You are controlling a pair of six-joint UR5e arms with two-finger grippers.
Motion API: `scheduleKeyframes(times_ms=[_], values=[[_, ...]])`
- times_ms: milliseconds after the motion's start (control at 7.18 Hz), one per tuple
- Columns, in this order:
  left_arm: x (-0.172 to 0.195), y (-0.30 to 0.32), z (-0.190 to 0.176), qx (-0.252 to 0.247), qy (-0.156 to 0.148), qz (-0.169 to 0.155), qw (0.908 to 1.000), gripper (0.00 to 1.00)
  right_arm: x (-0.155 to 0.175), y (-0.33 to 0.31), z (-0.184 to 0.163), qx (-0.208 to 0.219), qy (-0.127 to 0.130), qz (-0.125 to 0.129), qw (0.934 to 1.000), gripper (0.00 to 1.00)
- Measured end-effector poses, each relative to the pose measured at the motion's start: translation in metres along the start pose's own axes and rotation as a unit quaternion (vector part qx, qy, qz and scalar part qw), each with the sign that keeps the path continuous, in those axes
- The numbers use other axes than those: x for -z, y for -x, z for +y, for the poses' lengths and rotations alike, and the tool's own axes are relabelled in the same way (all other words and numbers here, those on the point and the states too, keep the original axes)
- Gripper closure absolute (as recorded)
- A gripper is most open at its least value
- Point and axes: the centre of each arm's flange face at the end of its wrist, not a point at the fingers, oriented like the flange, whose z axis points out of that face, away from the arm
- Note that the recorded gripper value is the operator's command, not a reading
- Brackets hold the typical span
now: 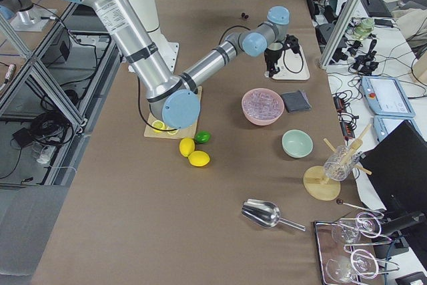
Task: Put ice and cherries in cup
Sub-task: 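Carry the ice cube with the right gripper over the blue cup and release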
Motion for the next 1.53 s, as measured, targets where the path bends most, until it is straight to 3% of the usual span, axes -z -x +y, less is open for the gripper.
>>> scheduleKeyframes(times_ms=[557,1115,1533], values=[[0.000,0.000,-0.001,0.000,0.000,0.000,1.0000,0.02,-0.048,0.196,0.018,-0.034,-0.052,-0.009,0.9980,1.00],[-0.001,0.000,-0.003,0.002,0.000,0.000,1.0000,0.02,-0.098,0.318,0.040,-0.019,-0.098,-0.015,0.9949,1.00],[-0.001,0.001,-0.009,0.000,-0.006,-0.013,0.9999,0.02,-0.128,0.355,0.053,-0.008,-0.116,-0.018,0.9930,0.61]])
